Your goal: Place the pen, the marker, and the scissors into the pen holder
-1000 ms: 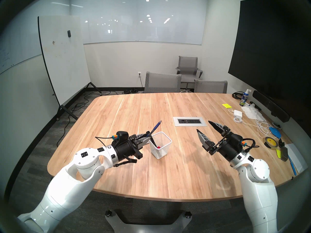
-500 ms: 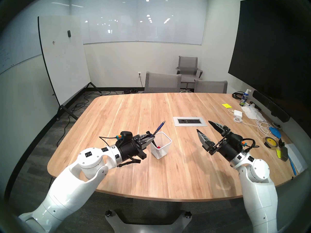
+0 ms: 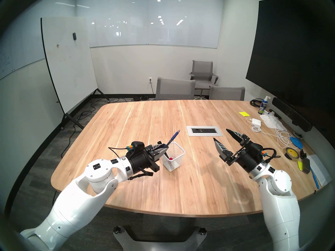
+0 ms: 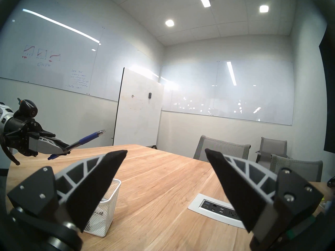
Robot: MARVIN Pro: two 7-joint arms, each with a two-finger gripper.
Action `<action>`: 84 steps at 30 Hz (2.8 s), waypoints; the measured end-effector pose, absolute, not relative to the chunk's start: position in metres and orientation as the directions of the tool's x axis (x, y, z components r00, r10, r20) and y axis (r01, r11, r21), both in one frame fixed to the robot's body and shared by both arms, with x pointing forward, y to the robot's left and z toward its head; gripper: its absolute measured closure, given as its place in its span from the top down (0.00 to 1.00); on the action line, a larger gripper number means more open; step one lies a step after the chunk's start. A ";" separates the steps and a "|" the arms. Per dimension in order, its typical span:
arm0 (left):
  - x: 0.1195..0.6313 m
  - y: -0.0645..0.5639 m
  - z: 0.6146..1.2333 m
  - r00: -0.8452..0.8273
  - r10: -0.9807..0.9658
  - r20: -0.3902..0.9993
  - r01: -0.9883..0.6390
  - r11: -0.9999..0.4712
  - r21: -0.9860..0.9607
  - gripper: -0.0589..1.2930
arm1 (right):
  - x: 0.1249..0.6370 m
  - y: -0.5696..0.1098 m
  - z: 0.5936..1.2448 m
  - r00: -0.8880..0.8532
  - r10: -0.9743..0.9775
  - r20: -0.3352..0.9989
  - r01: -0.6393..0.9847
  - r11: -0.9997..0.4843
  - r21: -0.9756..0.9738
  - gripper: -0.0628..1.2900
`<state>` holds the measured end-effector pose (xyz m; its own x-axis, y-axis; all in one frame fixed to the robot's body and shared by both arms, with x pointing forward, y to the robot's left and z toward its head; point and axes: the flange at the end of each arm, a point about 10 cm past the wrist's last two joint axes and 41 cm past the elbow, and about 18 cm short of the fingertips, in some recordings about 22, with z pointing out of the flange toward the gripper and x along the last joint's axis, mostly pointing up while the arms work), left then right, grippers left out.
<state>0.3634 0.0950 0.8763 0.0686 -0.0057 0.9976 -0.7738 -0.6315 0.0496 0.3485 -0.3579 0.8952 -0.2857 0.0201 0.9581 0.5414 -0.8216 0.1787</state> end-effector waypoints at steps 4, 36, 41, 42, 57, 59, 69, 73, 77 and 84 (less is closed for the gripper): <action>0.363 0.095 0.877 0.065 -0.004 0.998 -0.779 -0.625 0.048 0.14 | 0.350 -0.360 0.897 -0.272 0.020 0.962 0.547 -0.819 0.172 0.95; 0.360 0.080 0.877 0.041 -0.007 0.999 -0.809 -0.587 0.029 0.14 | 0.352 -0.365 0.902 -0.174 0.010 0.985 0.577 -0.809 0.111 0.95; 0.359 0.079 0.877 0.040 -0.004 0.999 -0.810 -0.585 0.029 0.14 | 0.353 -0.366 0.903 -0.175 0.017 0.984 0.597 -0.793 0.120 0.95; 0.359 0.079 0.877 0.039 -0.004 0.999 -0.810 -0.585 0.029 0.14 | 0.353 -0.367 0.902 -0.177 0.018 0.984 0.602 -0.789 0.123 0.95; 0.361 0.084 0.881 0.027 0.017 0.999 -0.809 -0.587 0.032 0.14 | 0.356 -0.368 0.904 -0.205 0.046 0.978 0.642 -0.748 0.170 0.95; 0.360 0.084 0.881 0.026 0.021 0.999 -0.811 -0.585 0.033 0.14 | 0.356 -0.368 0.905 -0.208 0.047 0.977 0.643 -0.746 0.173 0.95; 0.356 0.079 0.879 0.030 0.031 0.999 -0.818 -0.573 0.042 0.14 | 0.357 -0.368 0.906 -0.214 0.050 0.976 0.646 -0.742 0.180 0.95; 0.354 0.075 0.878 0.034 0.032 0.999 -0.823 -0.566 0.047 0.14 | 0.357 -0.368 0.906 -0.215 0.050 0.975 0.647 -0.741 0.180 0.95; 0.354 0.073 0.877 0.036 0.033 0.999 -0.826 -0.562 0.048 0.14 | 0.357 -0.362 0.906 -0.219 0.036 0.975 0.649 -0.740 0.173 0.95; 0.354 0.074 0.877 0.033 0.035 0.999 -0.824 -0.564 0.047 0.14 | 0.359 -0.345 0.900 -0.206 0.004 0.979 0.654 -0.743 0.141 0.95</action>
